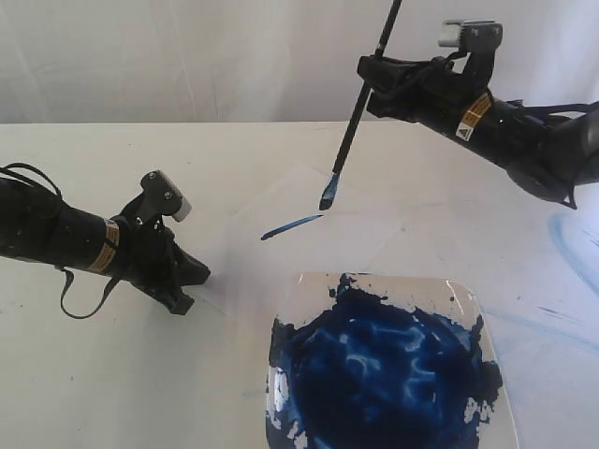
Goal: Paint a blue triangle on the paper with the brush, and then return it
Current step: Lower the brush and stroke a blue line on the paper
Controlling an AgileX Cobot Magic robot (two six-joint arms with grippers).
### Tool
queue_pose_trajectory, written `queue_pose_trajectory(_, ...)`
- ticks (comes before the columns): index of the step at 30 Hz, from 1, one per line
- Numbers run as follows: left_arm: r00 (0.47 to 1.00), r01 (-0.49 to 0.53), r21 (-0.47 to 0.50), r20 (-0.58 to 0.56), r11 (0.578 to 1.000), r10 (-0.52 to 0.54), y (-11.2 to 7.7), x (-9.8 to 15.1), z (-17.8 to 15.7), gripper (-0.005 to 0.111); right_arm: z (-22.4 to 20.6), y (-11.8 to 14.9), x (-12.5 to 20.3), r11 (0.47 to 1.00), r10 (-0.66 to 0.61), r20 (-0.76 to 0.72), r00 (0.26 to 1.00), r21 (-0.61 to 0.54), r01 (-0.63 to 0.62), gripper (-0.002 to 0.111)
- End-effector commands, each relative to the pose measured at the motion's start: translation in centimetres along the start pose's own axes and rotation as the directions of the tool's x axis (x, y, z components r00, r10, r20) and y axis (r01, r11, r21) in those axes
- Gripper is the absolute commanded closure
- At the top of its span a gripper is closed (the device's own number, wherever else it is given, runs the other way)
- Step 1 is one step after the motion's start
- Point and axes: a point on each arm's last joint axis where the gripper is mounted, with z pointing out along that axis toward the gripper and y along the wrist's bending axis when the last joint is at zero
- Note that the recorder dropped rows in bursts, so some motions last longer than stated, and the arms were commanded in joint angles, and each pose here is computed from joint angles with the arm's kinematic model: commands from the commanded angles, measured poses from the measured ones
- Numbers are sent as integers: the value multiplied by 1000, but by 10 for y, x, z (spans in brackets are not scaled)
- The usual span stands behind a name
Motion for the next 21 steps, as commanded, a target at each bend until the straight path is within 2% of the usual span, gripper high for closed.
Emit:
queue_pose_trajectory(1,1000,-15,5,-12,1000,15,-1,1,1,107,-3,-3,-14,999,-35,33,999,7,35,108)
queue_pose_trajectory(5,1000,-15,5,-12,1000,15,-1,1,1,107,-5,19,-36,981,-144,34,989,-127,147,108)
queue_pose_trajectory(7,1000,-15,5,-12,1000,15,-1,1,1,107,-2,35,-52,974,-186,18,982,-130,187,108)
queue_pose_trajectory(9,1000,-15,5,-12,1000,15,-1,1,1,107,6,55,-66,976,-208,-45,977,-70,204,108)
queue_pose_trajectory(13,1000,-15,5,-12,1000,15,-1,1,1,107,20,93,-77,991,-94,-134,986,82,106,108)
queue_pose_trajectory(15,1000,-15,5,-12,1000,15,-1,1,1,107,25,107,-76,995,-28,-116,993,94,38,108)
queue_pose_trajectory(17,1000,-15,5,-12,1000,15,-1,1,1,107,30,118,-75,992,-54,-98,994,105,64,108)
queue_pose_trajectory(19,1000,-15,5,-12,1000,15,-1,1,1,107,35,125,-72,980,-49,-83,995,188,64,108)
queue_pose_trajectory(21,1000,-15,5,-12,1000,15,-1,1,1,107,38,128,-68,956,4,-44,999,293,9,108)
